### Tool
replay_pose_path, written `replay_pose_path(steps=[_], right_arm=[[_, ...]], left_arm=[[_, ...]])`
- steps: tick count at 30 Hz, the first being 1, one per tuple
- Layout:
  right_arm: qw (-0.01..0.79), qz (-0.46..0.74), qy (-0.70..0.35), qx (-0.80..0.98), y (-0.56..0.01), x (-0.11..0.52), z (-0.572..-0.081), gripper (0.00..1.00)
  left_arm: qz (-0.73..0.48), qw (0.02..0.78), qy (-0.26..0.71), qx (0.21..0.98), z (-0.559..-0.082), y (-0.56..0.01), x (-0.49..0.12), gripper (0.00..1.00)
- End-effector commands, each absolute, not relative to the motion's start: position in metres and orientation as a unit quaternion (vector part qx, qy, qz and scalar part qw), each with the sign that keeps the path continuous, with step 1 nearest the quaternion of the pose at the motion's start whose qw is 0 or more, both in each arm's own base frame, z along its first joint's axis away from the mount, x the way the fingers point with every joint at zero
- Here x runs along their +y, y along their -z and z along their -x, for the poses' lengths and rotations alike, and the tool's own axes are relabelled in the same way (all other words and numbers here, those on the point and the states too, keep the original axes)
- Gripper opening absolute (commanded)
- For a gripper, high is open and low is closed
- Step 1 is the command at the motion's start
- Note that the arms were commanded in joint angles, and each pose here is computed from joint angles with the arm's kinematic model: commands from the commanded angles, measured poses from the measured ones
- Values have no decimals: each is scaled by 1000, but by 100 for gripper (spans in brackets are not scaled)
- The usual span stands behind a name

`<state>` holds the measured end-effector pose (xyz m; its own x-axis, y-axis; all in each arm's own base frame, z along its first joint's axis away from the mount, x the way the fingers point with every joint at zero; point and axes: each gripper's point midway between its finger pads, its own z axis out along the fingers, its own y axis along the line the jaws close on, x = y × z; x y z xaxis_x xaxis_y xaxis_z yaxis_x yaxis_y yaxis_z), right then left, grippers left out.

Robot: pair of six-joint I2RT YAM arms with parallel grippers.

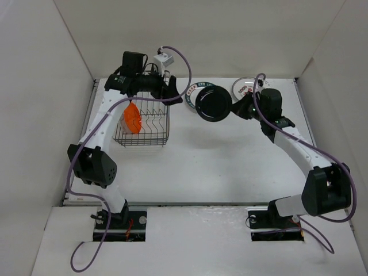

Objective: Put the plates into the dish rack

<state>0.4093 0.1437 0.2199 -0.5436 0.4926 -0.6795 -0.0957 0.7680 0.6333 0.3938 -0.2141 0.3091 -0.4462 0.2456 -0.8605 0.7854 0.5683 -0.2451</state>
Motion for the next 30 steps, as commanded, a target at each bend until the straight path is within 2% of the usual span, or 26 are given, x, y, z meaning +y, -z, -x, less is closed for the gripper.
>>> replay_pose_path(steps=[1, 5, 9, 12, 14, 15, 17, 18, 19, 20, 21, 22, 25, 28, 29, 30], right_arm=[[549, -52, -375, 745, -294, 173, -414, 0], [560, 14, -431, 708, -318, 210, -394, 0], [561, 49, -452, 692, -336, 233, -382, 0], [549, 58, -459, 697, -331, 246, -384, 0], [543, 72, -469, 692, -333, 258, -380, 0], [547, 73, -470, 689, -338, 258, -380, 0], [544, 81, -477, 686, -340, 267, -378, 0], [540, 80, -475, 690, -335, 268, -380, 13], [540, 79, -476, 690, -335, 270, -379, 39], [540, 79, -476, 690, -335, 270, -379, 76], [544, 73, -471, 690, -335, 269, -382, 91], [547, 70, -468, 690, -335, 268, -383, 100], [545, 37, -441, 712, -322, 259, -392, 100], [542, 23, -406, 735, -305, 252, -397, 100], [541, 17, -399, 740, -302, 250, -398, 100], [541, 17, -390, 745, -298, 248, -399, 100]], left_arm=[[-383, 404, 397, 730, -376, -327, -242, 100], [-390, 387, 407, 729, -374, -317, -253, 97], [-389, 384, 408, 732, -376, -314, -254, 88], [-391, 373, 416, 731, -373, -307, -259, 78], [-393, 371, 422, 728, -371, -309, -260, 61], [-395, 370, 425, 726, -370, -309, -260, 39], [-396, 374, 425, 723, -371, -313, -261, 13], [-396, 374, 425, 723, -371, -313, -261, 2], [-396, 374, 425, 723, -371, -313, -261, 0], [-390, 372, 423, 728, -371, -312, -260, 0], [-388, 374, 424, 728, -372, -313, -261, 0], [-372, 386, 409, 738, -380, -314, -254, 0], [-324, 419, 359, 769, -401, -314, -232, 0], [-243, 483, 234, 808, -437, -321, -191, 0], [-193, 507, 148, 827, -456, -316, -160, 0], [-158, 517, 109, 834, -462, -316, -144, 0]])
